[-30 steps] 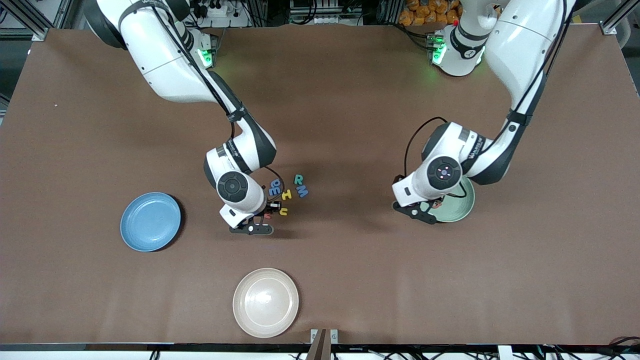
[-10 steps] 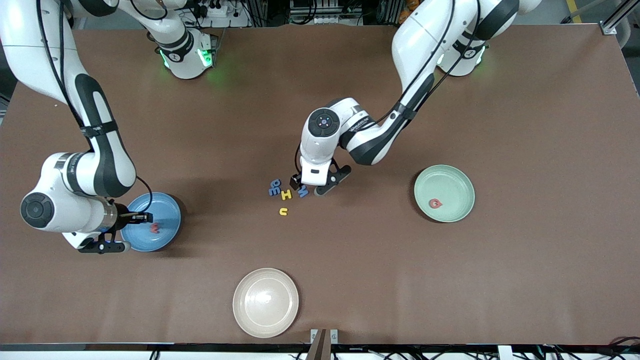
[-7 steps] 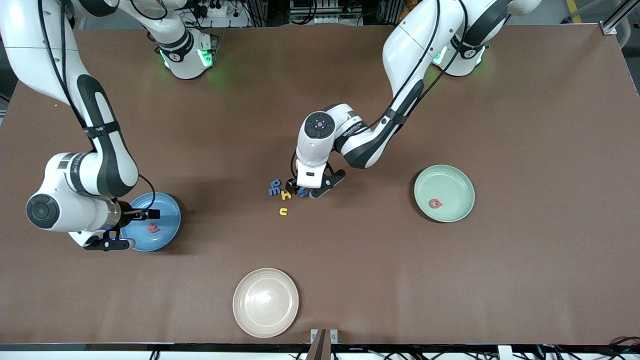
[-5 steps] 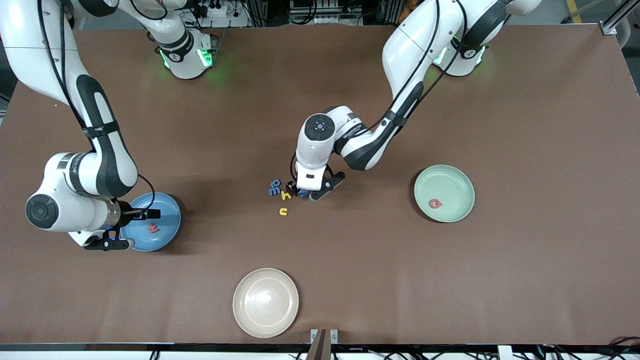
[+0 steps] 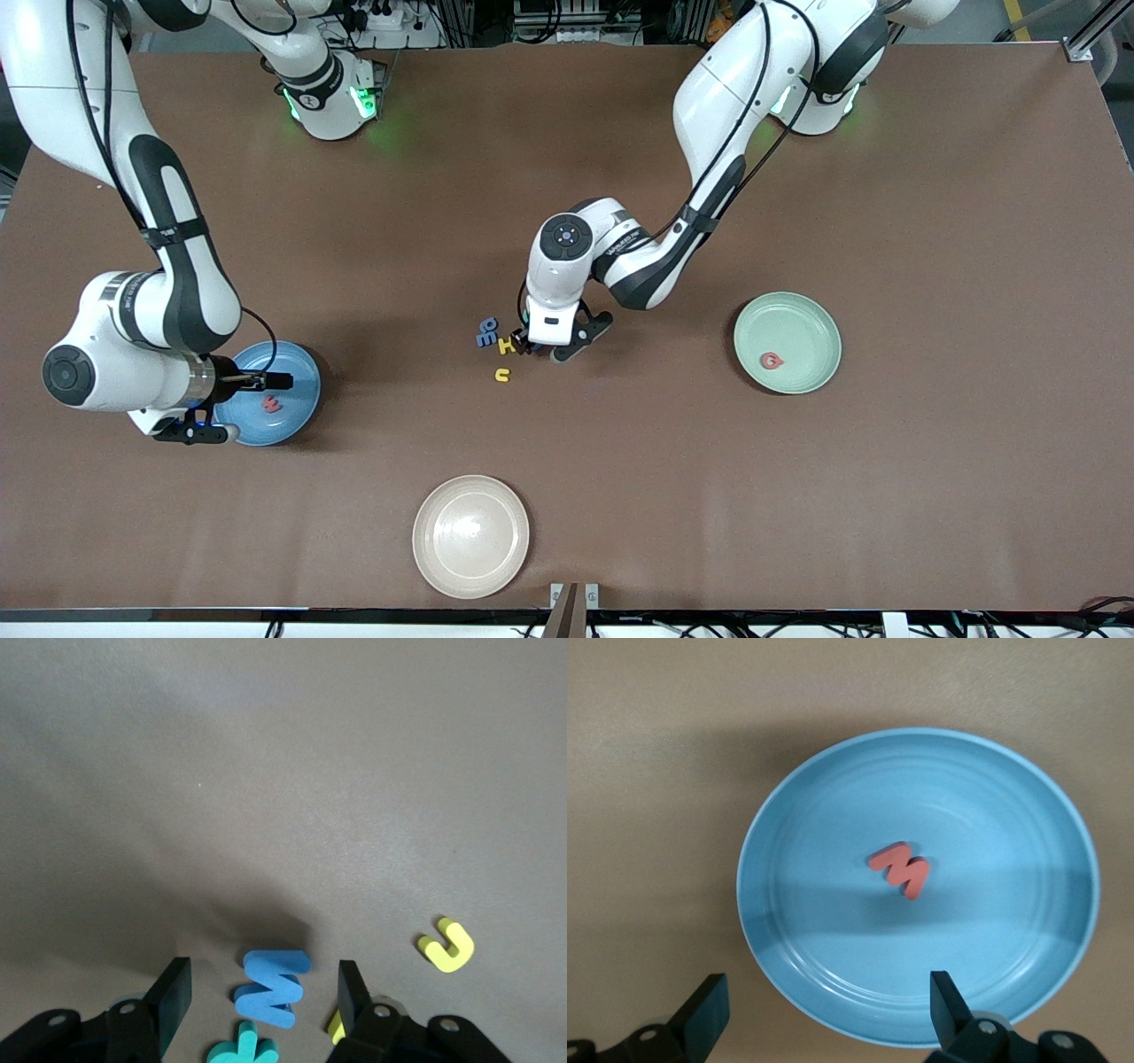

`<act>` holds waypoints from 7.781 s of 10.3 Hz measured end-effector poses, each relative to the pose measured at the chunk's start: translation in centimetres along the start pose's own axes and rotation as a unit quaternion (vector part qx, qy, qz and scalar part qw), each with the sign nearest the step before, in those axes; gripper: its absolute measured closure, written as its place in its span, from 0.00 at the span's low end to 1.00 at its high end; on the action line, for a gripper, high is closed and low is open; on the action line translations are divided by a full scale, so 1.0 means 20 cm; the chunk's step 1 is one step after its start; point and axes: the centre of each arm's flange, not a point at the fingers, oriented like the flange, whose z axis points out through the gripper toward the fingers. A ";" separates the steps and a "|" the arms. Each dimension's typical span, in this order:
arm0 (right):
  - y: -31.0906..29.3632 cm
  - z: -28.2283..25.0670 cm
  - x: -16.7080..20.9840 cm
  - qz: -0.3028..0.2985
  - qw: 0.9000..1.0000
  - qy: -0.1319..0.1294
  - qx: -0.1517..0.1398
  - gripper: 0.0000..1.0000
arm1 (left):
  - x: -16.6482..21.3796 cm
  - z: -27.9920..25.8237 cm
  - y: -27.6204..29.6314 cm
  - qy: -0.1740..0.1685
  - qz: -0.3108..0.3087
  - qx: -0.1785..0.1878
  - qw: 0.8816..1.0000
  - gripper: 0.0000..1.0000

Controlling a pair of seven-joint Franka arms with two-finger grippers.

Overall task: Sort upper and lower case letters into plates
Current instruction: 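Grasp the blue M with the left gripper while the right gripper returns, then place the M on the green plate while the right gripper reaches letters, then grasp the blue a with the right gripper while the left gripper returns, then place the a on the blue plate while the left gripper grasps teal R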

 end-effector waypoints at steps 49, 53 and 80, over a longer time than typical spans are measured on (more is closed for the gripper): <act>-1.87 0.73 -0.87 -0.154 0.973 0.142 -0.093 0.00 | 1.53 -0.51 -1.13 -0.115 0.320 0.177 0.923 0.00; -1.86 0.76 -0.86 -0.152 0.974 0.139 -0.095 0.00 | 1.11 -0.53 -0.82 -0.086 0.271 0.156 0.946 0.00; -0.11 -0.01 -0.06 -0.045 0.972 0.201 -0.109 0.63 | -0.34 -0.09 -0.06 0.065 0.519 0.040 0.851 0.00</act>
